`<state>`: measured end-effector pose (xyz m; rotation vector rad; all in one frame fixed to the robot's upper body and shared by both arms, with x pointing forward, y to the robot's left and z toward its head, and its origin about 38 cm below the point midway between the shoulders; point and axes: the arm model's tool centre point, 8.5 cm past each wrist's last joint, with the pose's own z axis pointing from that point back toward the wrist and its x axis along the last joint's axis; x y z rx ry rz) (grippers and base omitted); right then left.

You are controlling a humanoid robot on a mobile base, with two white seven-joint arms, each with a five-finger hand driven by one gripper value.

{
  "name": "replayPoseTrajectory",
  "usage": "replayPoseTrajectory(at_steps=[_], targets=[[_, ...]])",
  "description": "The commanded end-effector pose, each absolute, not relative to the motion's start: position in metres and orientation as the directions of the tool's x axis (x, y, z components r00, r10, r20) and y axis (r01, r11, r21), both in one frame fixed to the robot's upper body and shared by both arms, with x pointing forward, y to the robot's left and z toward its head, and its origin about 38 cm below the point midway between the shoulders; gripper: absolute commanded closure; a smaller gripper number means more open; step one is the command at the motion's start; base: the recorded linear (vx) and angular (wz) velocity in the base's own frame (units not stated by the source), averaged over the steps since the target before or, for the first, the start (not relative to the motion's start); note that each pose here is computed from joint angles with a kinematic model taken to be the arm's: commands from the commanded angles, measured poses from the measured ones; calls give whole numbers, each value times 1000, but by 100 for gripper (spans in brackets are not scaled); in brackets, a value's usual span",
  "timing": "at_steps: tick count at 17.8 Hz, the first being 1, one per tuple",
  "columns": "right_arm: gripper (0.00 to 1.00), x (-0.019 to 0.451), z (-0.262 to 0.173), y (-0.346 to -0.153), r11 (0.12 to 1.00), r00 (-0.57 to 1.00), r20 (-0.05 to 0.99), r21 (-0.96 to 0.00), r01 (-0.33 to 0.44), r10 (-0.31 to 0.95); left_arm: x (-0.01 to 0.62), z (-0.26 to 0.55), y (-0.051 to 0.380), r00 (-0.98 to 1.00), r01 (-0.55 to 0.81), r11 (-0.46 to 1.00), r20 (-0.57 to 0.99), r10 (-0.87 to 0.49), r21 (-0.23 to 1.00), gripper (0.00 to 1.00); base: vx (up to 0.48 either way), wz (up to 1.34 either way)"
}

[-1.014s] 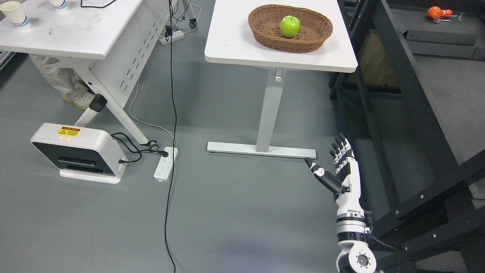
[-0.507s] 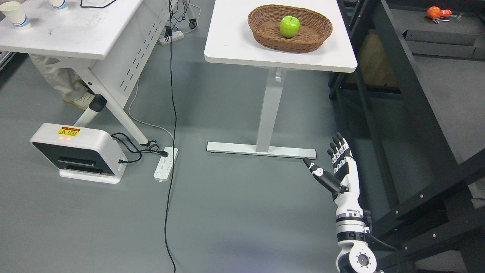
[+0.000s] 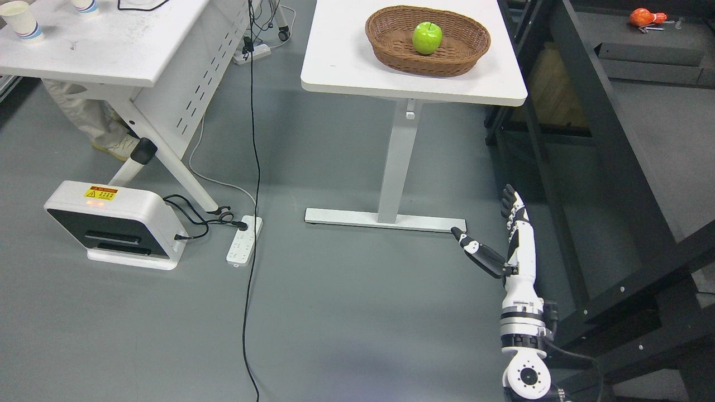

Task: Place green apple on left shelf middle layer
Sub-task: 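Raise the right hand while driving toward the table with the basket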

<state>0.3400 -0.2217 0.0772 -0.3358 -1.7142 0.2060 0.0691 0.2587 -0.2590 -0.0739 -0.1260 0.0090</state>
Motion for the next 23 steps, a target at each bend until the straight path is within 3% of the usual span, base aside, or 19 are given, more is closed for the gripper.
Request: replayPoseTrajectory(at_steps=[1, 4, 10, 17, 23], targets=[[3, 342, 96, -232, 833, -225, 802, -542, 115, 553, 69, -258, 270, 992, -6, 998, 126, 13, -56, 0, 12, 0], [1, 345, 92, -223, 829, -223, 803, -558, 45, 552, 69, -258, 270, 992, -6, 998, 126, 13, -56, 0, 4, 0], [1, 338, 100, -253, 832, -285, 784, -541, 119, 551, 69, -258, 270, 992, -6, 998, 126, 13, -56, 0, 27, 67], [1, 330, 79, -238, 853, -179, 834, -512, 104, 522, 69, -258, 270, 992, -6, 998, 126, 13, -57, 0, 55, 135], [1, 329, 77, -244, 850, -162, 835, -513, 121, 527, 69, -258, 270, 992, -6, 998, 126, 13, -56, 0, 82, 125]])
